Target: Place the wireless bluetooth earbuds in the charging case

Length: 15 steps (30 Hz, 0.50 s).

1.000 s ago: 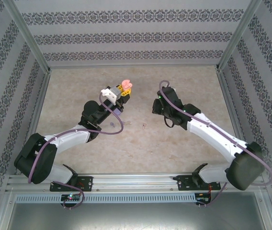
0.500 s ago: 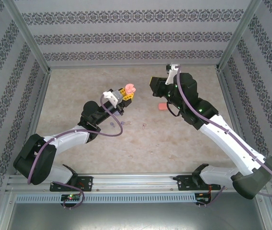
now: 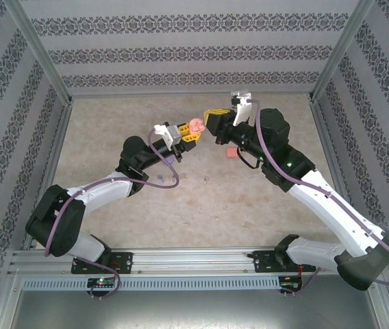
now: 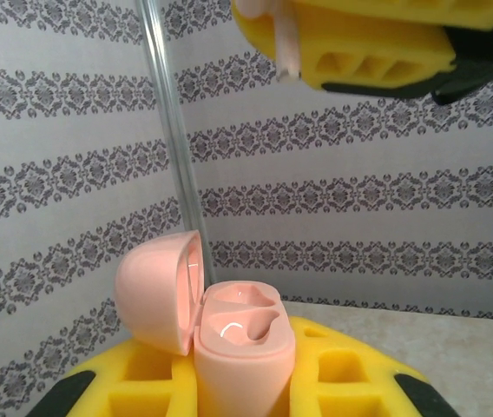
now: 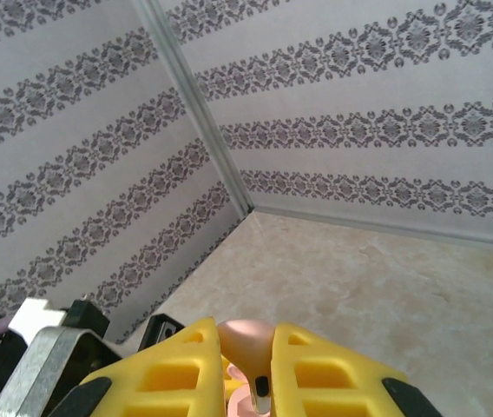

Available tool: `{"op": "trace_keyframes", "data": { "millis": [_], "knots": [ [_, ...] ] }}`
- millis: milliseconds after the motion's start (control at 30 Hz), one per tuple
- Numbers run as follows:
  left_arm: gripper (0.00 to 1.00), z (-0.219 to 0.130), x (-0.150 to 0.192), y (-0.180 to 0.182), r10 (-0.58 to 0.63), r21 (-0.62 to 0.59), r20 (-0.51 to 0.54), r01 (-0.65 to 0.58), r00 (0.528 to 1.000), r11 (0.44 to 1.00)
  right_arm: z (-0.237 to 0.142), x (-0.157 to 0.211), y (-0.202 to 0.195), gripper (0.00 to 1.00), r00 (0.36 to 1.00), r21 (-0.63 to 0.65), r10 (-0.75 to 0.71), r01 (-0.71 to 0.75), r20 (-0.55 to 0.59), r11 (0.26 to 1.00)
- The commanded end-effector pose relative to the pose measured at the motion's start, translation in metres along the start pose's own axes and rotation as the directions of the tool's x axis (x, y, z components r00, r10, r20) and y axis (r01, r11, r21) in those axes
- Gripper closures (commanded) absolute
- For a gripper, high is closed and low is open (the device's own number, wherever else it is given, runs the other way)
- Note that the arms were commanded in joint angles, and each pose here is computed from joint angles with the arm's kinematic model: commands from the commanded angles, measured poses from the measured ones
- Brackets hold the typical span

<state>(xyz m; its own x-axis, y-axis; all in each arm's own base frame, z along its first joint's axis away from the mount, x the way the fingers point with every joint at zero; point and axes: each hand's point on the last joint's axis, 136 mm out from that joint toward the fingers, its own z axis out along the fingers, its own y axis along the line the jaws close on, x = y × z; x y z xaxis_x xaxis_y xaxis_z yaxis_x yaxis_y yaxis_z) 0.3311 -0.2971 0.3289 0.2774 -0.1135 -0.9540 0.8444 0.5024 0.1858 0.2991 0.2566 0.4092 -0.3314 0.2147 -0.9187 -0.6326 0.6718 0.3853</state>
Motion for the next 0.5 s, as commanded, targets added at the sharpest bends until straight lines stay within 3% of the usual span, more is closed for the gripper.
{"op": "trace_keyframes", "data": {
  "millis": [0, 467],
  "knots": [
    [1.00, 0.007, -0.020, -0.006, 0.000, 0.049, 0.055, -0.003, 0.999, 0.999, -0.005, 0.000, 0.018, 0.84, 0.999, -0.092, -0.044, 0.046, 0.025, 0.995],
    [1.00, 0.010, -0.026, -0.011, 0.004, 0.068, 0.064, -0.008, 0.998, 0.998, -0.003, 0.020, 0.015, 0.84, 0.999, -0.114, -0.037, 0.037, -0.001, 0.993]
  ]
}}
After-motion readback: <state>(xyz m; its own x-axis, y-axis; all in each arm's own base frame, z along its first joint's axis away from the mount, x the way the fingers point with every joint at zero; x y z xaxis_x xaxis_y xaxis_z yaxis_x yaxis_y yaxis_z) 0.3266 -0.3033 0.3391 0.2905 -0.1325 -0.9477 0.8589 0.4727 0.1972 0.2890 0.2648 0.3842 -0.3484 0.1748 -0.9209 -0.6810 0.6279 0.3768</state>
